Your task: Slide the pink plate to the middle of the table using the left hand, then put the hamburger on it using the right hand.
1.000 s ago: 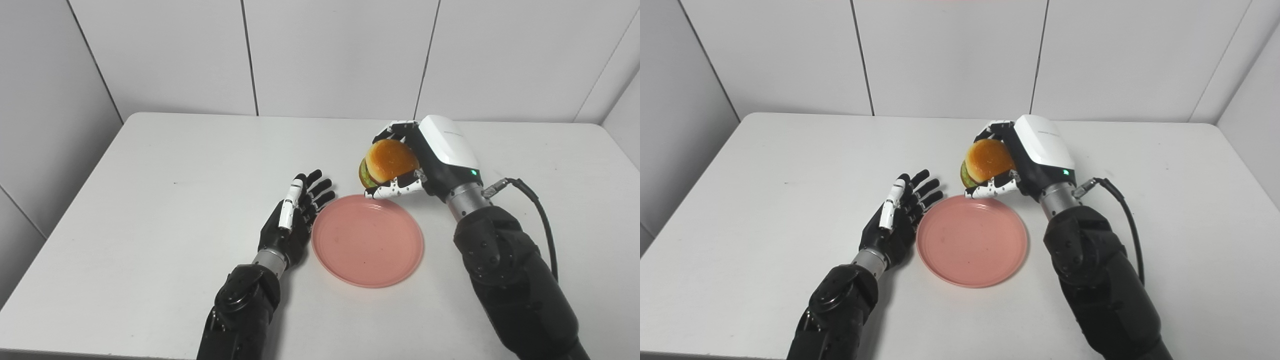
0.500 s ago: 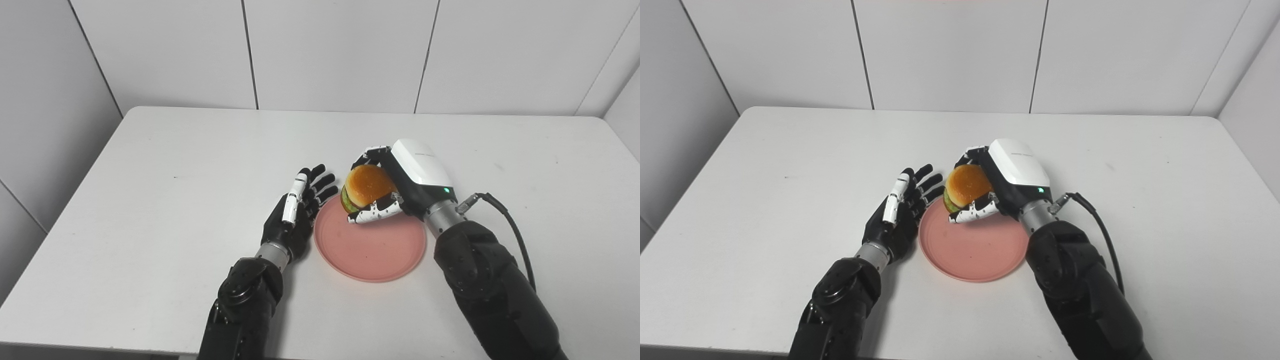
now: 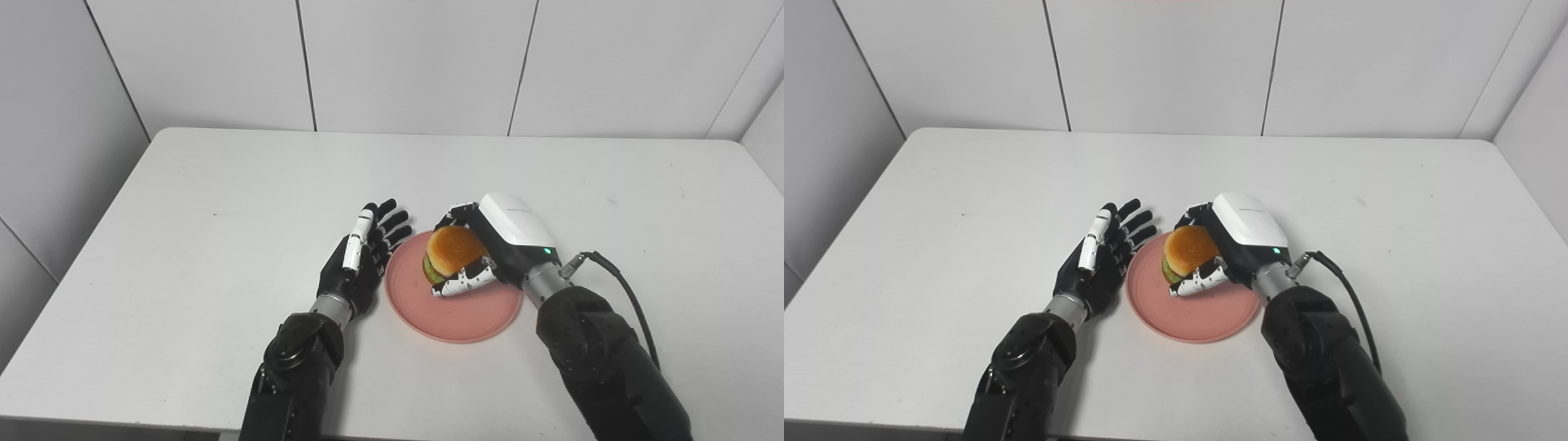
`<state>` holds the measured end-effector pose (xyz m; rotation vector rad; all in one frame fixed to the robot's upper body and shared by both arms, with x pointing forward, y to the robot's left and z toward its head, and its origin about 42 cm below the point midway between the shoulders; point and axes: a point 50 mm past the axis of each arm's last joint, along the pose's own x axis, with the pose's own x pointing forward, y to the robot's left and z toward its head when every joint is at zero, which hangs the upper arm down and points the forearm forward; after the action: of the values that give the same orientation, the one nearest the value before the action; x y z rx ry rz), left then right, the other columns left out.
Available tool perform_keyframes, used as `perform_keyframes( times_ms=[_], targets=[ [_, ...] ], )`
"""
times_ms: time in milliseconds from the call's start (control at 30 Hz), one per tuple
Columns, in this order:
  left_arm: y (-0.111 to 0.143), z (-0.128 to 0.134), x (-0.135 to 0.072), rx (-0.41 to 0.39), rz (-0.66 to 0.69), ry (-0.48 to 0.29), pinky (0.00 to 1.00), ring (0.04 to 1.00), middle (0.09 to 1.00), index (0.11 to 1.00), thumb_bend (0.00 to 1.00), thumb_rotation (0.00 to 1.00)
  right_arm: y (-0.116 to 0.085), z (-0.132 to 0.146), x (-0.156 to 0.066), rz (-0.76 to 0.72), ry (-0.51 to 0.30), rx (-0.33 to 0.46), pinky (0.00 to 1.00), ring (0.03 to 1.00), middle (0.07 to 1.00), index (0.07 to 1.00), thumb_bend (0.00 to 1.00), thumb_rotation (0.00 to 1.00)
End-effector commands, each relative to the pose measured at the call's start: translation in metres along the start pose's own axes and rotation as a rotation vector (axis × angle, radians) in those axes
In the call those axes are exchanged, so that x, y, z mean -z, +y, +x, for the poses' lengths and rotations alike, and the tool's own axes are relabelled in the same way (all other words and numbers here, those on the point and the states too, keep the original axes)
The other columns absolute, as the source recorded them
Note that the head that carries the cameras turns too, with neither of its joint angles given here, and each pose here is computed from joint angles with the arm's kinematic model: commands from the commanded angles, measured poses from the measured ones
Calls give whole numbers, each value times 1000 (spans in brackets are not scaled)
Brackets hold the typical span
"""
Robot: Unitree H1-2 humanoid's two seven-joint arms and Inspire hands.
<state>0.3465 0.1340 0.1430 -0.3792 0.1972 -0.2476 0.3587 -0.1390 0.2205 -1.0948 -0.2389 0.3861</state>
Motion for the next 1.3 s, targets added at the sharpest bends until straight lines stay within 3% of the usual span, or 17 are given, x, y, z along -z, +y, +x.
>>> perform_keyframes(
  times_ms=[0, 500, 800, 833, 867, 933, 1033, 1267],
  targets=[
    [-8, 5, -19, 34, 5, -51, 897, 890, 893, 896, 368, 1000, -10, 4, -5, -25, -35, 31, 198, 284, 405, 518, 524, 0],
    [-7, 4, -21, 31, 3, -48, 886, 889, 894, 902, 369, 1000, 11, 9, 8, -44, 19, -44, 206, 287, 406, 516, 525, 0],
    [-6, 5, -21, 28, 4, -47, 884, 887, 891, 899, 380, 1000, 14, 11, 8, -73, 22, -46, 214, 311, 413, 530, 522, 2],
    [-6, 5, -21, 27, 3, -46, 885, 887, 891, 900, 382, 1000, 13, 11, 7, -87, 23, -46, 369, 479, 560, 620, 684, 154],
    [-6, 5, -21, 26, 3, -46, 885, 886, 891, 900, 384, 1000, 12, 11, 6, -98, 22, -50, 438, 554, 638, 716, 778, 261],
    [-6, 5, -21, 26, 2, -47, 885, 886, 891, 900, 384, 1000, 10, 10, 3, -99, 20, -62, 441, 565, 663, 771, 810, 310],
    [-5, 5, -21, 28, 1, -48, 888, 888, 891, 899, 385, 1000, 6, 9, 0, -96, 9, -76, 628, 801, 871, 902, 891, 446],
    [-6, 4, -22, 32, 1, -51, 898, 912, 905, 902, 382, 1000, 1, 7, -2, -70, -22, -88, 807, 929, 972, 983, 971, 582]
  ],
)
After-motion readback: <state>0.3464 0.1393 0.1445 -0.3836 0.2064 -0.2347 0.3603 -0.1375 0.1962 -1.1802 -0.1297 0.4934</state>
